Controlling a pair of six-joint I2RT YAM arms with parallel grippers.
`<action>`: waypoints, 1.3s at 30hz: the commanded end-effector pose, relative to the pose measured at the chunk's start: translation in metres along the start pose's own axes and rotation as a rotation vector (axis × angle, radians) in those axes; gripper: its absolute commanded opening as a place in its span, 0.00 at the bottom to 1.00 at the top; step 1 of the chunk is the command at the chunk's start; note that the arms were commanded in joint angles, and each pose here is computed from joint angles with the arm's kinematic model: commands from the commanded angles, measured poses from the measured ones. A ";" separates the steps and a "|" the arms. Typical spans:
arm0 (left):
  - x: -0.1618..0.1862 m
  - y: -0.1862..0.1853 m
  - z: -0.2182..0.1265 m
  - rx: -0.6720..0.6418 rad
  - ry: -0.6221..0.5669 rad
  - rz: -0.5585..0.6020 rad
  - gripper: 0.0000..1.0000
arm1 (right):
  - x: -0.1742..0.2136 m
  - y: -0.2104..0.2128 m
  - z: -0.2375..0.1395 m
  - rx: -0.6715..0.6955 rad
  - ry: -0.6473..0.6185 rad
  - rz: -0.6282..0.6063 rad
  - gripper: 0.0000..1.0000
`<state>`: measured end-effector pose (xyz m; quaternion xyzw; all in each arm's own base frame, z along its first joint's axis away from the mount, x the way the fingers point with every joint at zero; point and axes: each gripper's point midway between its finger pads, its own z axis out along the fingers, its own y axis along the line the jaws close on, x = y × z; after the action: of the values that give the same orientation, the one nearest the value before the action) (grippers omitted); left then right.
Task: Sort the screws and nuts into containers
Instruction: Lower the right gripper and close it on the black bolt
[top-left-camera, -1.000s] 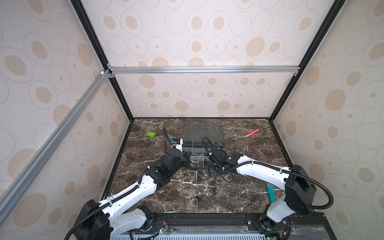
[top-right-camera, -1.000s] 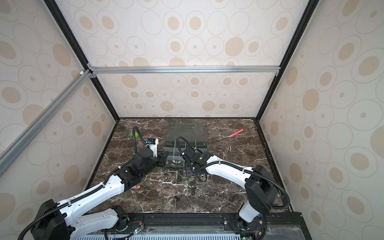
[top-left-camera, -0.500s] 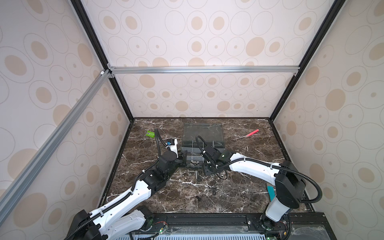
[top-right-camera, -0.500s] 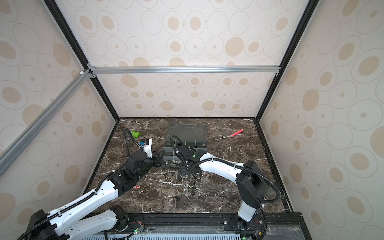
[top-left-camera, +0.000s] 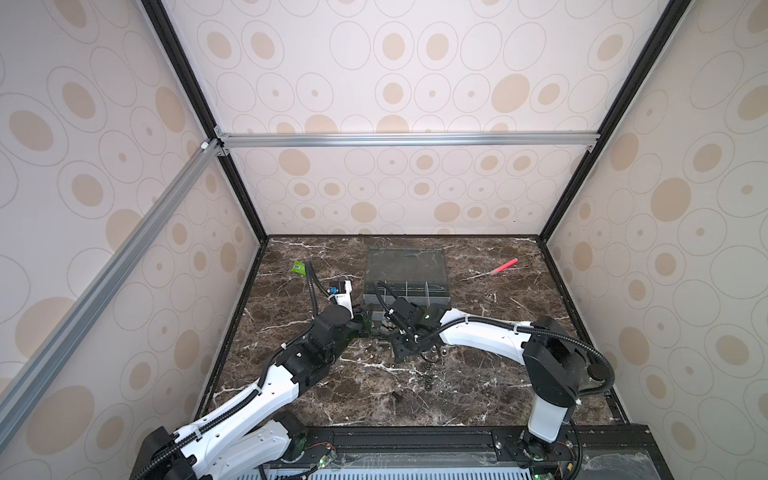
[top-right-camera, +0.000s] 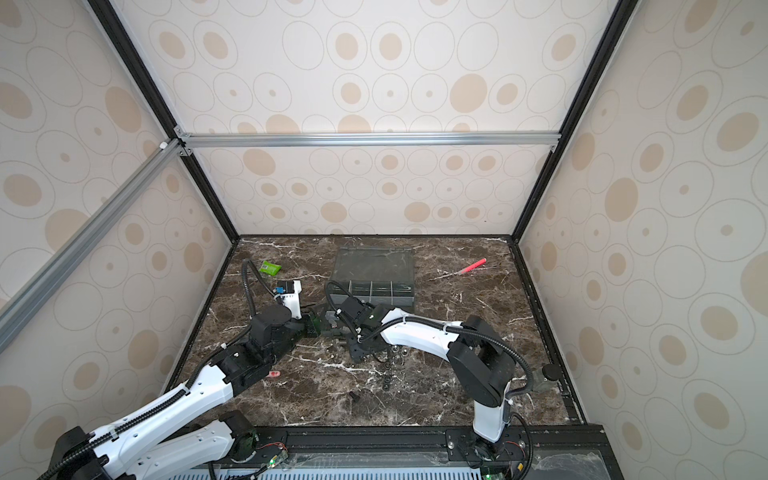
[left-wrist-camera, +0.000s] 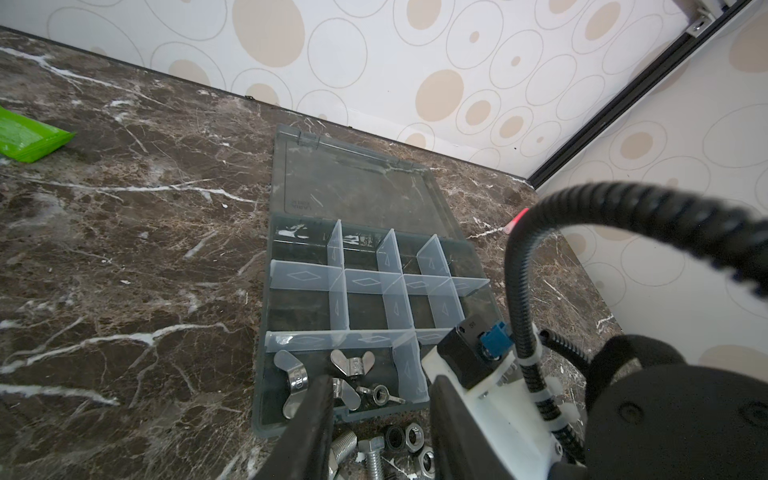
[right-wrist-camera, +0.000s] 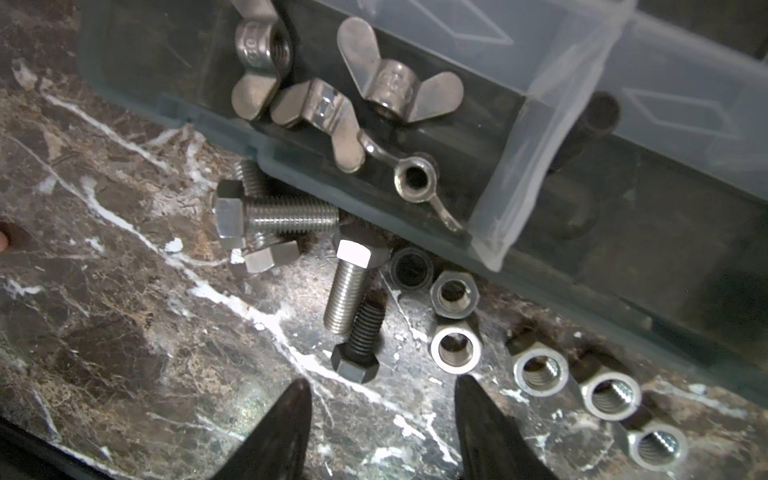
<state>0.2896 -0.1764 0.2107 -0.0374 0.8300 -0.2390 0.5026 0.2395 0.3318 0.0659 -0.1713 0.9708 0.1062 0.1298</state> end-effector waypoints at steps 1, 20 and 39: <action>-0.004 0.002 -0.003 -0.001 -0.013 -0.032 0.39 | 0.004 0.003 0.005 0.011 0.020 -0.002 0.58; 0.002 0.008 -0.006 -0.013 -0.010 -0.026 0.40 | 0.019 0.003 0.026 0.016 0.055 0.038 0.57; 0.007 0.012 -0.009 -0.017 -0.004 -0.033 0.40 | 0.027 -0.009 0.031 0.069 0.074 0.031 0.52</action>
<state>0.2816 -0.1698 0.2021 -0.0449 0.8304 -0.2426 0.4995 0.2279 0.3326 0.0359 -0.1547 0.9778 0.0935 0.1059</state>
